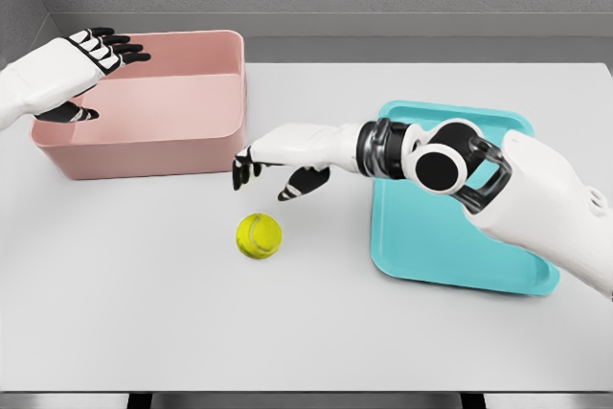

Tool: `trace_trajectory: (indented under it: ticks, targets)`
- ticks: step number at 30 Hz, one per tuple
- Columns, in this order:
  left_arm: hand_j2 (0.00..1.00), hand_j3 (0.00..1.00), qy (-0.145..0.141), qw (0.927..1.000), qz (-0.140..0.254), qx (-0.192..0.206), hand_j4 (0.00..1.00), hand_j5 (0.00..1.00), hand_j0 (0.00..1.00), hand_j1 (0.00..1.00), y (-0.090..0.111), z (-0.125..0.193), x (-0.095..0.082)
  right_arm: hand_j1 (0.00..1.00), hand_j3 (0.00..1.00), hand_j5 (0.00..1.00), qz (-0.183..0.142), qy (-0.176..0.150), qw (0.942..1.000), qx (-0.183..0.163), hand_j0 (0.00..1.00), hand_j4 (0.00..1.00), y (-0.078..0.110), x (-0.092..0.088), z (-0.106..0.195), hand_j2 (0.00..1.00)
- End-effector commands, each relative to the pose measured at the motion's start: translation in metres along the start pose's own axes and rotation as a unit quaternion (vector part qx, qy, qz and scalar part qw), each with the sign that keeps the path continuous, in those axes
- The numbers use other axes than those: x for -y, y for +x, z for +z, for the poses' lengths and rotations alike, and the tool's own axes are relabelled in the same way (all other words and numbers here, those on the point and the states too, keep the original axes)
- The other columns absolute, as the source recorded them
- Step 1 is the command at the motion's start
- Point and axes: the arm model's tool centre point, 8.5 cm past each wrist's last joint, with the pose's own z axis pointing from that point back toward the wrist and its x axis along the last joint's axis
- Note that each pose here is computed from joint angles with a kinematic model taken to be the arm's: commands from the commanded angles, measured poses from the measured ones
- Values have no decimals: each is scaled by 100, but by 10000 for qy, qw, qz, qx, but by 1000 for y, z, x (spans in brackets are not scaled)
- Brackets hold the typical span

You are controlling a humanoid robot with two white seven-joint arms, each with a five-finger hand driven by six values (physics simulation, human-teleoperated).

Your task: Put the tennis from the blue tray into the pink basket with both arms

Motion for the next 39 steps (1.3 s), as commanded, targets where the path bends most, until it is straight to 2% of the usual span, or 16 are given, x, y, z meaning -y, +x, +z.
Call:
trace_trajectory:
  ticks: [1, 2, 3, 4, 7, 9, 12, 14, 19, 21, 24, 27, 30, 33, 38, 39]
  targets:
    - [100, 100, 22, 10000, 21, -3, 100, 100, 100, 100, 0, 0, -1, 57, 57, 57, -43, 50, 10000, 32, 57, 57, 3, -3, -7, 57]
    - [100, 100, 22, 10000, 21, -3, 100, 100, 100, 100, 0, 0, -1, 72, 72, 72, -44, 45, 10000, 16, 72, 72, 2, -3, -6, 72]
    - [100, 100, 22, 10000, 21, -3, 100, 100, 100, 100, 0, 0, -1, 95, 95, 95, -31, 0, 10000, -47, 95, 95, -2, 1, -1, 95]
    - [100, 100, 22, 10000, 21, -3, 100, 100, 100, 100, 0, 0, -1, 100, 100, 100, 21, -22, 9999, -104, 100, 100, -5, 2, 4, 100]
    - [100, 100, 37, 10000, 15, -18, 100, 100, 100, 100, -1, 1, -2, 100, 100, 100, 51, -275, 9982, -537, 100, 100, -34, 16, 41, 100]
    - [100, 100, 39, 10000, 12, -25, 100, 100, 100, 100, -2, 1, -2, 100, 100, 100, 129, -577, 9936, -964, 100, 100, -63, 32, 88, 100]
    - [100, 100, 74, 10000, -46, -11, 100, 100, 100, 100, -2, 4, -9, 100, 100, 100, 160, -1096, 9831, -1458, 100, 100, -97, 39, 166, 100]
    - [100, 100, 58, 9998, -180, 67, 100, 100, 100, 100, -1, 22, -25, 100, 100, 100, 190, -1442, 9745, -1709, 100, 100, -115, 33, 218, 100]
    - [100, 100, -221, 9988, -331, 279, 100, 100, 100, 100, 14, 57, -37, 100, 100, 100, 460, -1984, 9563, -2098, 100, 100, -123, 37, 300, 100]
    - [100, 100, -365, 9981, -402, 305, 100, 100, 100, 100, 15, 67, -40, 100, 100, 100, 407, -1941, 9568, -2128, 100, 100, -126, 32, 301, 100]
    - [100, 100, -573, 9940, -324, 868, 100, 100, 100, 100, 55, 67, -26, 100, 100, 100, 333, -1847, 9605, -2053, 100, 100, -126, 22, 292, 100]
    - [100, 100, -620, 9915, -150, 1131, 100, 100, 100, 100, 76, 66, -16, 100, 100, 100, 390, -1715, 9667, -1859, 100, 100, -119, 19, 275, 100]
    - [100, 100, -400, 9896, 208, 1369, 100, 100, 100, 100, 98, 54, -4, 100, 100, 100, 443, -1645, 9715, -1646, 100, 100, -112, 24, 254, 100]
    - [100, 100, -303, 9854, 640, 1546, 100, 100, 100, 100, 123, 45, 21, 100, 100, 100, 422, -1649, 9714, -1657, 100, 100, -113, 24, 255, 100]
    - [100, 100, -921, 9785, 688, 1710, 100, 100, 100, 100, 138, 38, 41, 100, 100, 100, 272, -1333, 9785, -1551, 100, 100, -115, 4, 237, 100]
    - [100, 100, -933, 9783, 682, 1720, 100, 100, 100, 100, 138, 37, 41, 100, 100, 100, 269, -1330, 9784, -1562, 100, 100, -116, 4, 237, 100]
